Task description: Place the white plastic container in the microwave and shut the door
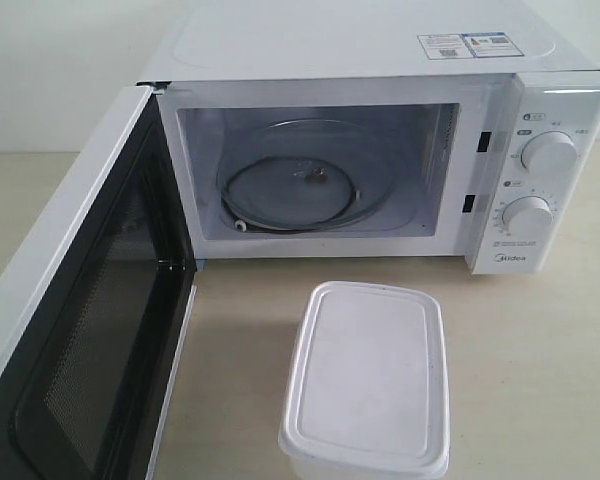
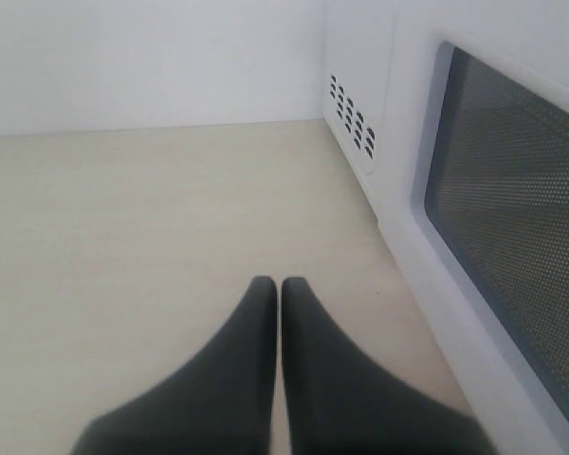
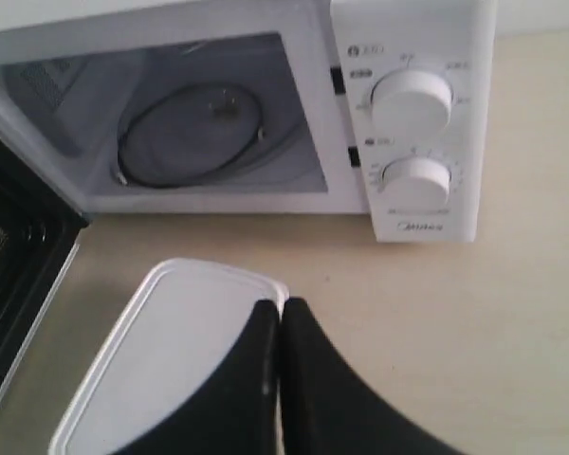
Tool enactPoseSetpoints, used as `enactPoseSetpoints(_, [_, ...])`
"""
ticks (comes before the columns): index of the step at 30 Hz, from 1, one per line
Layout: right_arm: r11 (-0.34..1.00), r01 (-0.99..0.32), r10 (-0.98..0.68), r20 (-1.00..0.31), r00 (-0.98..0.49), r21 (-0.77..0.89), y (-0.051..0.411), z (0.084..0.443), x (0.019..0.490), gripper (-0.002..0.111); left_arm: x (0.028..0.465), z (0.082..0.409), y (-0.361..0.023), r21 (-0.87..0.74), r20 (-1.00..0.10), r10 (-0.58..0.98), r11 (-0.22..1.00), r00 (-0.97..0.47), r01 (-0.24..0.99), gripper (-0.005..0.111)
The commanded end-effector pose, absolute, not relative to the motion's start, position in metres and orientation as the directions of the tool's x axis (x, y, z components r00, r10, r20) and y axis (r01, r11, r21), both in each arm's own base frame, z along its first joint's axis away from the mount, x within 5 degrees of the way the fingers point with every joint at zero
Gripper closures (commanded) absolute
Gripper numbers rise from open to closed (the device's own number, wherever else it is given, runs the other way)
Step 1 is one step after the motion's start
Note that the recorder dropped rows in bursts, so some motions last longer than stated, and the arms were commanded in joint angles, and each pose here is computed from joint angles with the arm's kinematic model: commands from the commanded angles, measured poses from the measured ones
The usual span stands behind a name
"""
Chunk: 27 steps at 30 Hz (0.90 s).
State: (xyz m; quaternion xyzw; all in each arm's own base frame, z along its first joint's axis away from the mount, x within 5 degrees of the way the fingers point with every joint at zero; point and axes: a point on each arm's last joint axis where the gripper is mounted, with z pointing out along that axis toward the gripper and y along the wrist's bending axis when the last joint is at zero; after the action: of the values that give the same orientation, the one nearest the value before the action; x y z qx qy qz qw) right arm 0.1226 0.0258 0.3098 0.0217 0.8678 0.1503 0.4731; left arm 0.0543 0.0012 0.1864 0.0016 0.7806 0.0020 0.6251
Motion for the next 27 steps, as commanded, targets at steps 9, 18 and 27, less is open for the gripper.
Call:
enactPoseSetpoints(9, [0.61, -0.435, -0.05, -0.516, -0.855, 0.662, 0.083, 0.269, 0.164, 0.108, 0.054, 0.185, 0.001, 0.01, -0.975, 0.01, 1.0, -0.221, -0.001, 0.103])
enactPoseSetpoints(18, [0.42, -0.478, 0.041, -0.542, -0.839, 0.772, 0.095, 0.261, 0.198, 0.108, 0.054, 0.185, 0.001, 0.01, -0.975, 0.01, 1.0, -0.221, -0.001, 0.103])
enactPoseSetpoints(27, [0.588, -0.242, 0.168, -0.409, -0.897, 0.772, 0.036, 0.225, 0.223, 0.108, 0.054, 0.185, 0.001, 0.01, -0.975, 0.01, 1.0, -0.221, -0.001, 0.103])
